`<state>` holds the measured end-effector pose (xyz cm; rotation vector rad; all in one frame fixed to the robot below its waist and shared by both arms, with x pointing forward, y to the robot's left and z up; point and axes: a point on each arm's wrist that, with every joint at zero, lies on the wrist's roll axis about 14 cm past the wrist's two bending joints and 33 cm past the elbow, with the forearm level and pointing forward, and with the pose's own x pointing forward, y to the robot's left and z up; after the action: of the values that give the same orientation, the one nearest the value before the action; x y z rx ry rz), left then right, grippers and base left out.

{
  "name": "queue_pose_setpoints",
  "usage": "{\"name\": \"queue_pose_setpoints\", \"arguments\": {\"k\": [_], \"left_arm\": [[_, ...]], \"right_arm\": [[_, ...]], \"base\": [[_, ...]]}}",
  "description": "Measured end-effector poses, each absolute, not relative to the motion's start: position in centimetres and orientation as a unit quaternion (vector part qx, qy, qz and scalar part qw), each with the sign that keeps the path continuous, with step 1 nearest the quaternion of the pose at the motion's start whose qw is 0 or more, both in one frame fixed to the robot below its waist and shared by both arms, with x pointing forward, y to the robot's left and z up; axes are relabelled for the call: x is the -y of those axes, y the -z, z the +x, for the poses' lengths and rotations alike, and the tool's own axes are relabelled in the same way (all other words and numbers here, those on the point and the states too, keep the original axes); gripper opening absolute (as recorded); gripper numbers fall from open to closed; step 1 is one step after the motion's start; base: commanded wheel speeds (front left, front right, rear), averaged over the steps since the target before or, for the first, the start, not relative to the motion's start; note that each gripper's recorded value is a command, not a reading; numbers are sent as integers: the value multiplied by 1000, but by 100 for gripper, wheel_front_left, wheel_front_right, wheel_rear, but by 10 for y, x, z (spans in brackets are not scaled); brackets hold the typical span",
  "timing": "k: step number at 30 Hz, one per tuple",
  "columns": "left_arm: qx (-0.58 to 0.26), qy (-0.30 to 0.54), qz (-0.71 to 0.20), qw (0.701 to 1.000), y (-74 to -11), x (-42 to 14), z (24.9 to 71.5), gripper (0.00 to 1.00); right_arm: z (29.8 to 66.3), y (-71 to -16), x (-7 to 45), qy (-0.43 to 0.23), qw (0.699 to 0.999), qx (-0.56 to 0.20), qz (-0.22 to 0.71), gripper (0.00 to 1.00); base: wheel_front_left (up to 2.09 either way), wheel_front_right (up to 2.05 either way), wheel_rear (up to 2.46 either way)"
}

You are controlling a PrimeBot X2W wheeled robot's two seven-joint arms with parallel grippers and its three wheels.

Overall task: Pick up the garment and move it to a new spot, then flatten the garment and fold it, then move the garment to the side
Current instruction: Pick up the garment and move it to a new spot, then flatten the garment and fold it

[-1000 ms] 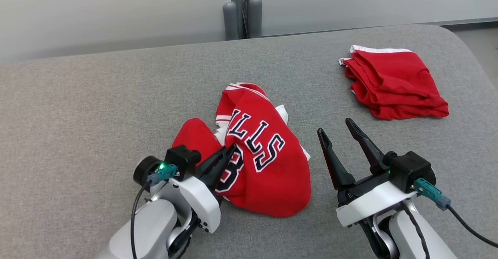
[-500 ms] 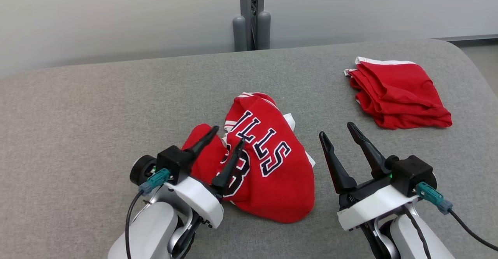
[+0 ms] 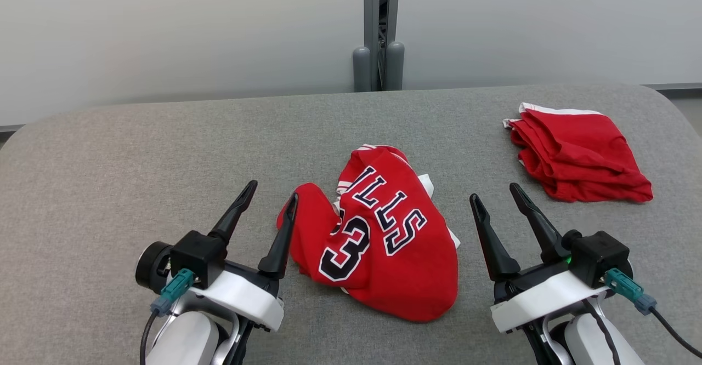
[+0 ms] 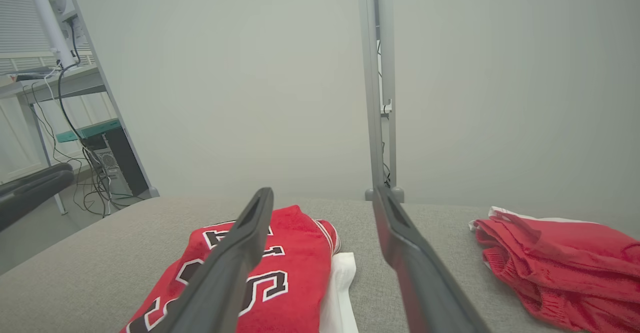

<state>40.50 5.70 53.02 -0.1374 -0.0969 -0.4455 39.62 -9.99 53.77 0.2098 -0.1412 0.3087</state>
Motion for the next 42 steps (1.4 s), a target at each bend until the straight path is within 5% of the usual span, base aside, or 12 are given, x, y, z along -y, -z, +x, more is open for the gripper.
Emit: {"name": "queue_pose_setpoints", "arguments": {"k": [14, 25, 42], "left_arm": [[51, 141, -57, 987, -524, -108, 402, 100], [-32, 234, 2, 972, -479, -81, 426, 100], [-217, 356, 46, 908, -421, -57, 468, 100]], "right_arm": [[395, -540, 109, -138, 982, 76, 106, 100], [394, -535, 123, -118, 985, 70, 103, 100], [399, -521, 164, -58, 992, 53, 99, 100]], "base": [[0, 0, 0], [0, 0, 0], [0, 0, 0]]}}
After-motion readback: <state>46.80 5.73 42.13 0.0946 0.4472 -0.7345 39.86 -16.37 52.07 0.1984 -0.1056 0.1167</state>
